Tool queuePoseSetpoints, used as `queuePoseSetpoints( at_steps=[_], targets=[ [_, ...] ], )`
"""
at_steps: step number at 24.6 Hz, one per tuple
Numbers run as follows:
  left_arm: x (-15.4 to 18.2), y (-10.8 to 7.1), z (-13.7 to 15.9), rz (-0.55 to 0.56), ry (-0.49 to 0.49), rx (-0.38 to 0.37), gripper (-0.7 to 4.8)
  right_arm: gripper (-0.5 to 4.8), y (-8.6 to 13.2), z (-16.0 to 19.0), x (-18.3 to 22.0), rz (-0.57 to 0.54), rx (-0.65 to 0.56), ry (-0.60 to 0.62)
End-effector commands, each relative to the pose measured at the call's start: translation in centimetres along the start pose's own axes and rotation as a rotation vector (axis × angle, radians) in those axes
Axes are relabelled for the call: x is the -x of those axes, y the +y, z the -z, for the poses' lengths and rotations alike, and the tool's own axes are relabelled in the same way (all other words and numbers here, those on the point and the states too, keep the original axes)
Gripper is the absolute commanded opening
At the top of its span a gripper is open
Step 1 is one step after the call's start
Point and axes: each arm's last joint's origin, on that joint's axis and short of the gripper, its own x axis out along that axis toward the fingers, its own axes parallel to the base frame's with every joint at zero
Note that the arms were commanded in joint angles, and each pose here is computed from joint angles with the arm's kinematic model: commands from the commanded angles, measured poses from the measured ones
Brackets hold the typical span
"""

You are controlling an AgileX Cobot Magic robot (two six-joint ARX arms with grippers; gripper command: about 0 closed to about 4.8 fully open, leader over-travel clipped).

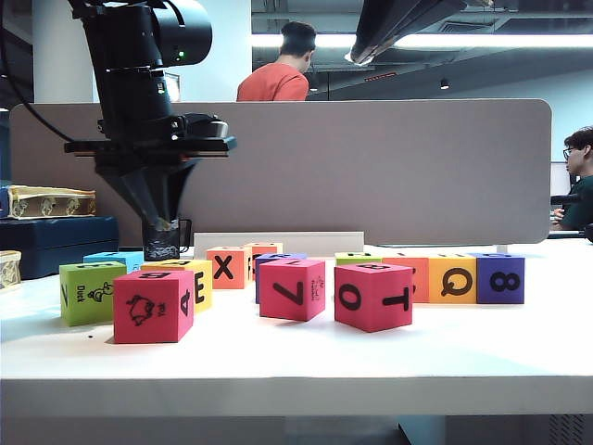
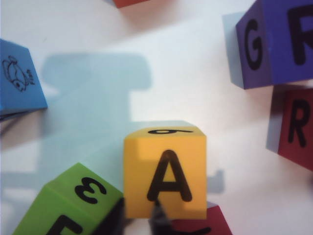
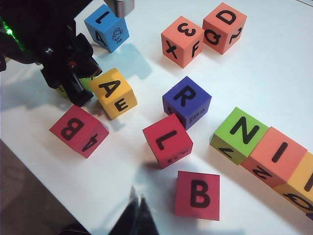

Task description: Select the appropriate blocks from the scattered letter blocks on the table and arrange them in a row to spell out "LEARNING".

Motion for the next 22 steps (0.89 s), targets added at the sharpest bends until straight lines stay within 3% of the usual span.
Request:
queuePoseSetpoints(
  at_steps=[1,4,6,11,13,16,22],
  targets=[
    [0.2,0.0,-0.1,0.003,-0.016,0.027,1.87,-0.02,0.1,-0.3,0.2,-0.001,0.005,-0.020],
    [0.2,0.0,-0.1,0.003,-0.016,0.035,3.05,-0.02,0.1,-0.3,0.2,-0.001,0.005,-0.020],
    [0.2,-0.1,-0.2,0.005,-0.018,0.044,3.53,-0.02,0.1,-0.3,0.2,-0.001,0.005,-0.020],
    [-0.1,-0.4,-0.6,0.098,-0.047,0.048,3.55,-0.02,0.1,-0.3,0.2,-0.003,0.007,-0.020],
    [-0.4,-0.5,-0.6,0.097,-0.038,0.048,3.56,-0.02,0.1,-0.3,0.2,-0.003,0.006,-0.019],
    [-1.6,-0.5,-0.4,0.086,0.010,0.044,4.09,-0.02,0.1,-0.3,0.2,-0.004,0.007,-0.016],
    [-3.5,-0.7,-0.2,0.080,0.057,0.038,4.03,-0.02,0.2,-0.2,0.2,-0.006,0.006,-0.008]
  ],
)
